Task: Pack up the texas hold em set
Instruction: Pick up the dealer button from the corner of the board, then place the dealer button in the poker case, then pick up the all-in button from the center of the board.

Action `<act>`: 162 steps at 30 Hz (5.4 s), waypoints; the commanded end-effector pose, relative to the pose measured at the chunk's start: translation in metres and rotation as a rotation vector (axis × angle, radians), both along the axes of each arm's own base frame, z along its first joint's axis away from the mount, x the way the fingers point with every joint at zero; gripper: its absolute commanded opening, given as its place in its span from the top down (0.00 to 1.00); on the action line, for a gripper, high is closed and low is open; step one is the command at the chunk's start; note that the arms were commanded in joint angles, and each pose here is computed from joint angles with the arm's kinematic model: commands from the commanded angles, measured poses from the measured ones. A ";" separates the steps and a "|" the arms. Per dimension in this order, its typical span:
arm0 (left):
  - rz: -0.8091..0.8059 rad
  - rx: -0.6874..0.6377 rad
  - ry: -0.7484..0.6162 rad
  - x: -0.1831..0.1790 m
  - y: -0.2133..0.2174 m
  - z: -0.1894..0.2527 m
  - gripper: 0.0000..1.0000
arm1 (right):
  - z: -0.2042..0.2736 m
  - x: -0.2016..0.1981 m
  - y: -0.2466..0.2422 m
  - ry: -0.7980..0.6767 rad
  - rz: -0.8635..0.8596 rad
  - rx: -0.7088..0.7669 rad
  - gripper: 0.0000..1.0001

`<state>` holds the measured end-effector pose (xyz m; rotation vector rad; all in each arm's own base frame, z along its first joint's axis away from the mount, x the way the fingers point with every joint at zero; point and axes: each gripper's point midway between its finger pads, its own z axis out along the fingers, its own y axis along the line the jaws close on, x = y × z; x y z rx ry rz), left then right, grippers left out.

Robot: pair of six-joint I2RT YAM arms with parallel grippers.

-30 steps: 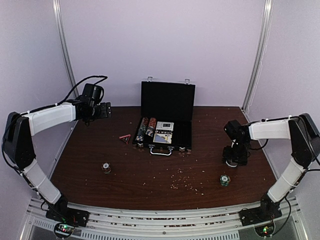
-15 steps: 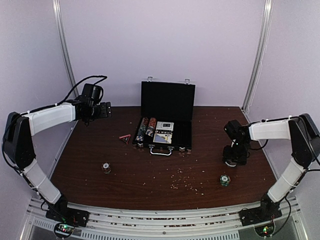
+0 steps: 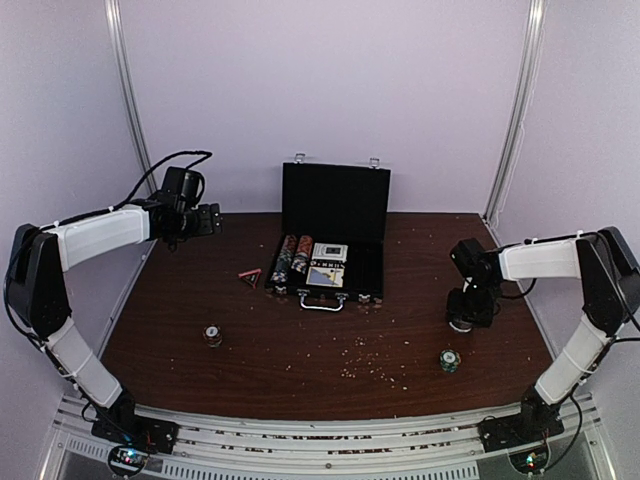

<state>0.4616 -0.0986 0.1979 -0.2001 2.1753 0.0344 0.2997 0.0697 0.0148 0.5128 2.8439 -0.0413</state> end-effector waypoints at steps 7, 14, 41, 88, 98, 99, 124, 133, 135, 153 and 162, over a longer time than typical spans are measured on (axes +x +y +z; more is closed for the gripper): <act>0.001 -0.018 -0.074 0.005 0.006 0.030 0.08 | -0.015 -0.017 -0.013 0.099 0.017 -0.077 0.44; -0.007 -0.011 -0.087 0.007 0.009 0.035 0.08 | 0.029 0.015 0.027 -0.009 0.059 -0.040 0.45; -0.227 0.036 -0.006 -0.041 0.007 0.045 0.07 | 0.092 0.115 0.316 -0.320 0.394 0.209 0.46; -0.410 -0.174 0.444 -0.016 -0.054 -0.108 0.15 | 0.153 0.166 0.310 -0.522 0.251 0.342 0.17; -0.474 -0.156 0.515 -0.008 -0.064 -0.138 0.19 | 0.153 0.166 0.289 -0.544 0.187 0.365 0.17; -0.477 -0.152 0.514 -0.006 -0.064 -0.139 0.19 | 0.153 0.167 0.288 -0.547 0.186 0.364 0.17; -0.566 -0.069 0.577 -0.009 -0.102 -0.165 0.18 | 0.135 0.166 0.288 -0.514 0.183 0.361 0.17; -0.554 -0.010 0.586 -0.009 -0.102 -0.174 0.18 | 0.130 0.162 0.286 -0.505 0.176 0.369 0.18; -0.538 0.025 0.592 -0.008 -0.098 -0.178 0.18 | 0.129 0.161 0.285 -0.503 0.178 0.368 0.18; -0.524 0.117 0.639 -0.014 -0.092 -0.196 0.32 | 0.124 0.157 0.280 -0.499 0.169 0.367 0.18; -0.518 0.143 0.639 -0.010 -0.089 -0.200 0.31 | 0.123 0.157 0.282 -0.498 0.171 0.375 0.18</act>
